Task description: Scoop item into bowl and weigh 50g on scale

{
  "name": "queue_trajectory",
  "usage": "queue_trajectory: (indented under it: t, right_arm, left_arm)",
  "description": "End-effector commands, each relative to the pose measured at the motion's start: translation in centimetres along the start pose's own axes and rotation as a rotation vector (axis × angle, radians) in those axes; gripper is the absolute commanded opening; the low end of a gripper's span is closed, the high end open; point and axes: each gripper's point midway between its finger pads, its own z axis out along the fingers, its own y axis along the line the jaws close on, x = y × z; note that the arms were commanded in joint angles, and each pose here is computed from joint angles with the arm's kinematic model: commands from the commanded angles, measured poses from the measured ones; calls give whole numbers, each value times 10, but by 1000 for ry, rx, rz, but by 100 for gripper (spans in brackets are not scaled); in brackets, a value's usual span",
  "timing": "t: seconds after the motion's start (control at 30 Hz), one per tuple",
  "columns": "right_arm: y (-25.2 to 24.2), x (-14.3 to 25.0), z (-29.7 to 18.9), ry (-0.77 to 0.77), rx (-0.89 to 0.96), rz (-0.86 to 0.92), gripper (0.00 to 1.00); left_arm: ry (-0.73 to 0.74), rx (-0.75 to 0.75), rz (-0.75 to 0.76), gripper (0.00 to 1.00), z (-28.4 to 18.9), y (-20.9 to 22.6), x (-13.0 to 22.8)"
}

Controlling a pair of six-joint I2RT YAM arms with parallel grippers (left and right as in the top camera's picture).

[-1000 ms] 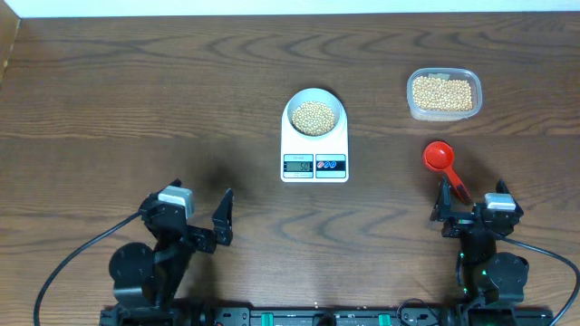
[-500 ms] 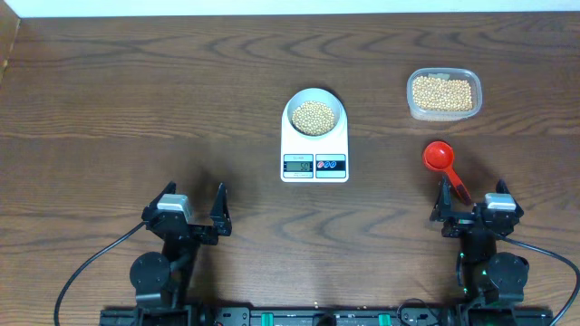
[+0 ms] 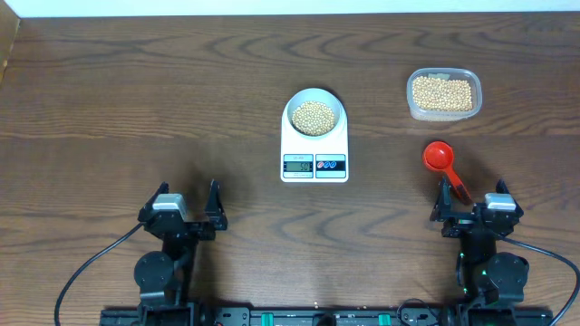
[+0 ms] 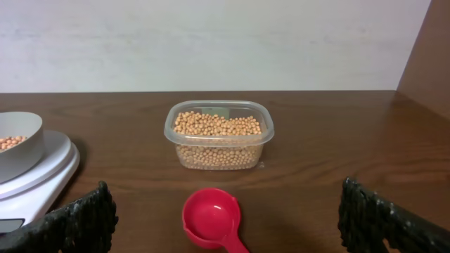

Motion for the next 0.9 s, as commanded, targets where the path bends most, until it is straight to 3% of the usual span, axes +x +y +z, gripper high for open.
queue_trajectory:
  t: [0.0,0.3,0.87]
  right_arm:
    - [1,0,0,-2,-1,10,99]
    - [1,0,0,-2,-1,10,99]
    - [1,0,0,-2,-1,10,99]
  left_arm:
    - [30,-81,-92,99,1,16,16]
    - [39,-54,7,99,2,10,17]
    - [35,-55,6,99,2,10,16]
